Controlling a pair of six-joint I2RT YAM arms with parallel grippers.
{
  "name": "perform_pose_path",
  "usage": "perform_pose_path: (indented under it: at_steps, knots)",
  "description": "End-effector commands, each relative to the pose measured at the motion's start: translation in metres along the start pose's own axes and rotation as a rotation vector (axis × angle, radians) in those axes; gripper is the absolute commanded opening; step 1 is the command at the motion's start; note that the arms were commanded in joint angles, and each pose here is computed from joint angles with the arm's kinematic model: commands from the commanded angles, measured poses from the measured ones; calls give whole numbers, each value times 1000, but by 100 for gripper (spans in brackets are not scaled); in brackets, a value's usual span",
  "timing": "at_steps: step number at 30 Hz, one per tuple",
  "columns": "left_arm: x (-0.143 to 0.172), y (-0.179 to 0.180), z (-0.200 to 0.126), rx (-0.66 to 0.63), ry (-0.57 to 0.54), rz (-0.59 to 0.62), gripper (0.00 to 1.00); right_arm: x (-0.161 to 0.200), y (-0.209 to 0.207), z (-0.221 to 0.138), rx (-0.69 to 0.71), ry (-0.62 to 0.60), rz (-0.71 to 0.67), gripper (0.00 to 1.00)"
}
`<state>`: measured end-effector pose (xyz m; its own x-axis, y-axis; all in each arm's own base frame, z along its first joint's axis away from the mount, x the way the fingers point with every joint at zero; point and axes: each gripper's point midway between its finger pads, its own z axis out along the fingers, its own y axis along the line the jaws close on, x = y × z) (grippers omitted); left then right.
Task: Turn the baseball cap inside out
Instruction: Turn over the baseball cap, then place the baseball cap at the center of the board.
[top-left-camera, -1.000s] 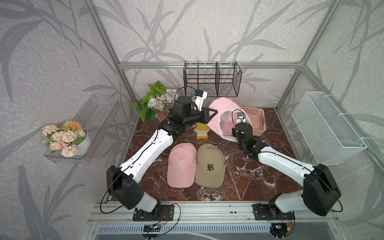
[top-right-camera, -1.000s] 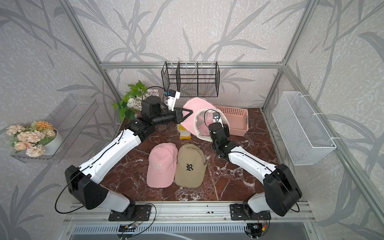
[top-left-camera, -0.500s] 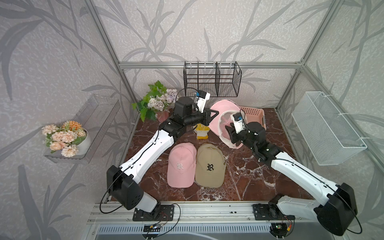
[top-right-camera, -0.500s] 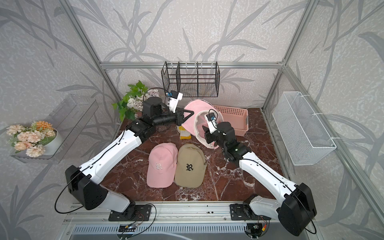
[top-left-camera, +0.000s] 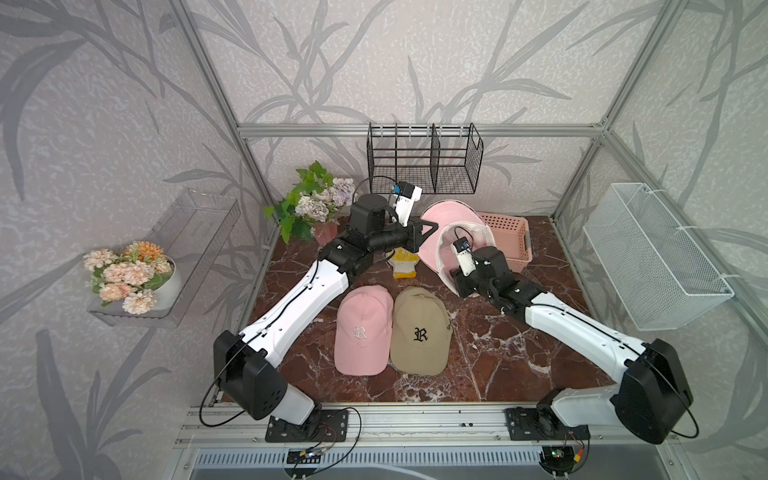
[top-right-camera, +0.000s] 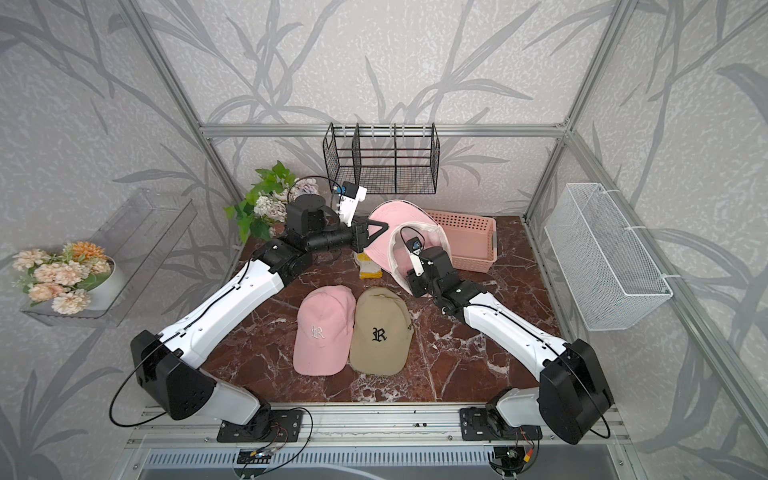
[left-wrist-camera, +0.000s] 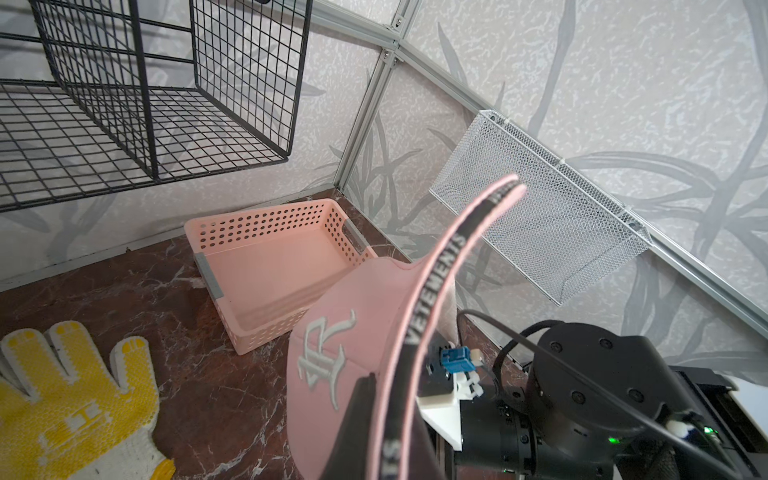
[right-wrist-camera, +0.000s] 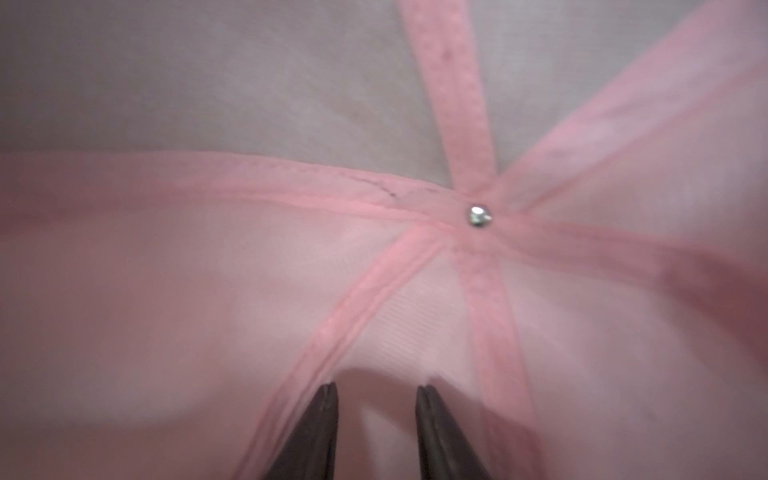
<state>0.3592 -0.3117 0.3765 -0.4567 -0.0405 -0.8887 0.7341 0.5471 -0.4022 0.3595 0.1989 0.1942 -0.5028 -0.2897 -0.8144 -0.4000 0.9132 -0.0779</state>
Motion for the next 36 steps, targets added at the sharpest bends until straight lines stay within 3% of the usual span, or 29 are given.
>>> perform_pose_path:
  at_steps: [1, 4, 6, 10, 13, 18, 23, 28, 36]
  knots:
    - [-23, -10, -12, -15, -70, 82, 0, -2, -41, -17, 224, -30, 61, 37]
    - [-20, -7, -10, -33, -64, 102, 0, 0, -45, -22, 244, -38, 73, 39]
    - [-19, -9, -8, -33, -62, 129, 0, -6, -38, -28, 188, -68, 84, 46]
    - [-18, -13, -1, -69, -69, 229, 0, -36, -6, -57, -61, -194, 130, 59]
    - [-19, -19, 1, -135, -103, 395, 0, -51, 10, -84, -226, -240, 187, 65]
    - [-23, -24, -9, -225, -209, 607, 0, -48, -10, -108, -229, -181, 356, 66]
    - [-22, -21, -22, -297, -269, 767, 0, -32, -48, -122, -250, -108, 677, 66]
    - [-2, -34, -30, -278, -324, 998, 0, -26, -64, -124, -318, -60, 982, 64]
    - [39, -54, -23, -210, -339, 1231, 0, -38, -57, -111, -475, -67, 1219, 60]
